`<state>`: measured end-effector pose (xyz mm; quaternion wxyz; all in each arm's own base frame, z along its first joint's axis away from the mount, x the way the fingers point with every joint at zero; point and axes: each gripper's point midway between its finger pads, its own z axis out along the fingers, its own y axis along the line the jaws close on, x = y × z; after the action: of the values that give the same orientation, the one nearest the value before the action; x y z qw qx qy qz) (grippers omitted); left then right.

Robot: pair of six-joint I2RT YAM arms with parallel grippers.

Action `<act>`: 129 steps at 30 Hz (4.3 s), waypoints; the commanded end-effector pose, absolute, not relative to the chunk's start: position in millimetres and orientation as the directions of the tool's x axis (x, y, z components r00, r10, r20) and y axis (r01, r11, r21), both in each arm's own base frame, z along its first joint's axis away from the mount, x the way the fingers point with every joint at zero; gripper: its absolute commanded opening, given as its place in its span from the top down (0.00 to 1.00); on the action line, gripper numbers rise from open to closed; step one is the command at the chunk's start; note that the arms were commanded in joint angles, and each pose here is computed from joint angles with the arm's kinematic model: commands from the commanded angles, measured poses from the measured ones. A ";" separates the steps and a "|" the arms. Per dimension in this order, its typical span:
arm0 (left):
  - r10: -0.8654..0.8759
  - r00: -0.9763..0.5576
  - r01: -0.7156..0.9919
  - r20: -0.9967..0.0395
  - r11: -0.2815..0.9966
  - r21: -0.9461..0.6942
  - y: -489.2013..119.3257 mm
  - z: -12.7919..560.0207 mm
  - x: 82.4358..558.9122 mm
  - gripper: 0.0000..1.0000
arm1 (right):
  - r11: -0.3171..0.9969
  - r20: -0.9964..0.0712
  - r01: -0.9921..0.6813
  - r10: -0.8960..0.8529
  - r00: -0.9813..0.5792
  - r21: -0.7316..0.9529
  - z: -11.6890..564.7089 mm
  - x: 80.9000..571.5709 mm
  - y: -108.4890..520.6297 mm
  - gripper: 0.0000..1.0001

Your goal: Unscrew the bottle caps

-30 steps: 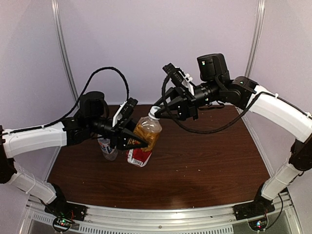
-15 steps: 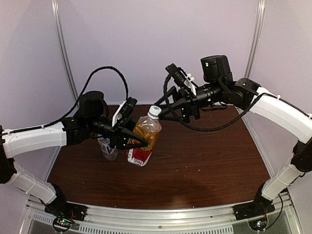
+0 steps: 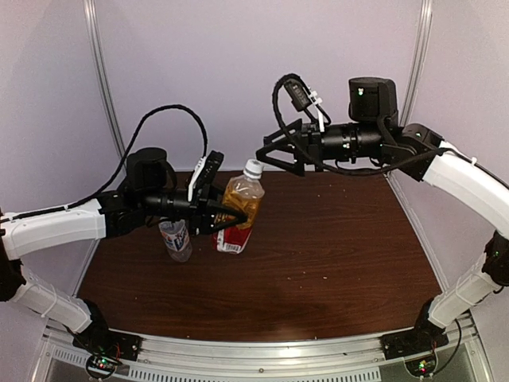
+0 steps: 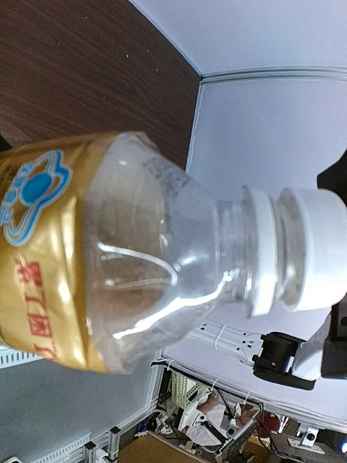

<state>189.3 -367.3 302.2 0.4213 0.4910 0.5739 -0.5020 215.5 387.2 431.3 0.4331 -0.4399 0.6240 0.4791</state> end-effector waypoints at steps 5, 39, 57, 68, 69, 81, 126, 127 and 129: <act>0.095 -0.107 0.989 -0.990 0.116 -0.096 -365.2 323.5 208.0 0.61 | 0.405 -0.917 -0.843 -0.031 -0.399 0.354 438.8 257.0 400.0 0.21; 0.105 -0.106 0.962 -0.989 0.263 -0.075 -354.1 319.8 227.5 0.61 | 0.398 -0.861 -0.817 -0.115 -0.495 0.416 394.2 252.4 419.2 0.53; 0.081 -0.081 0.990 -0.993 0.120 -0.071 -355.9 329.4 201.3 0.61 | 0.151 -0.943 -0.964 -0.224 -0.247 0.217 401.3 221.1 412.1 0.86; 0.075 -0.131 0.908 -0.989 -0.392 -0.150 -349.9 345.4 120.3 0.61 | -0.241 -0.953 -0.971 -0.292 0.079 -0.006 399.8 172.2 396.3 0.84; 0.073 -0.128 0.906 -0.989 -0.398 -0.147 -349.4 346.6 119.1 0.61 | -0.250 -0.952 -0.968 -0.296 0.080 -0.004 398.6 171.3 396.8 0.84; 0.073 -0.110 0.933 -0.991 -0.338 -0.128 -351.4 344.9 128.2 0.61 | -0.206 -0.970 -0.978 -0.240 0.033 0.018 413.7 179.3 392.9 0.85; 0.081 -0.065 0.820 -0.995 0.573 -0.007 -270.4 321.3 241.8 0.60 | 0.694 -0.726 -0.704 -0.405 -0.556 0.152 76.9 406.0 424.7 0.79; 0.080 -0.066 0.822 -0.995 0.570 -0.008 -270.5 321.4 241.1 0.60 | 0.699 -0.725 -0.701 -0.408 -0.555 0.144 74.1 408.1 424.2 0.79; 0.082 -0.070 0.822 -0.994 0.569 -0.011 -270.6 318.9 240.5 0.60 | 0.702 -0.722 -0.700 -0.417 -0.552 0.129 70.2 410.9 424.0 0.79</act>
<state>241.2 -272.1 305.0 0.5662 0.3496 0.6814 -0.3048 400.9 424.4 71.3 0.3316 -0.3287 0.8532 0.2326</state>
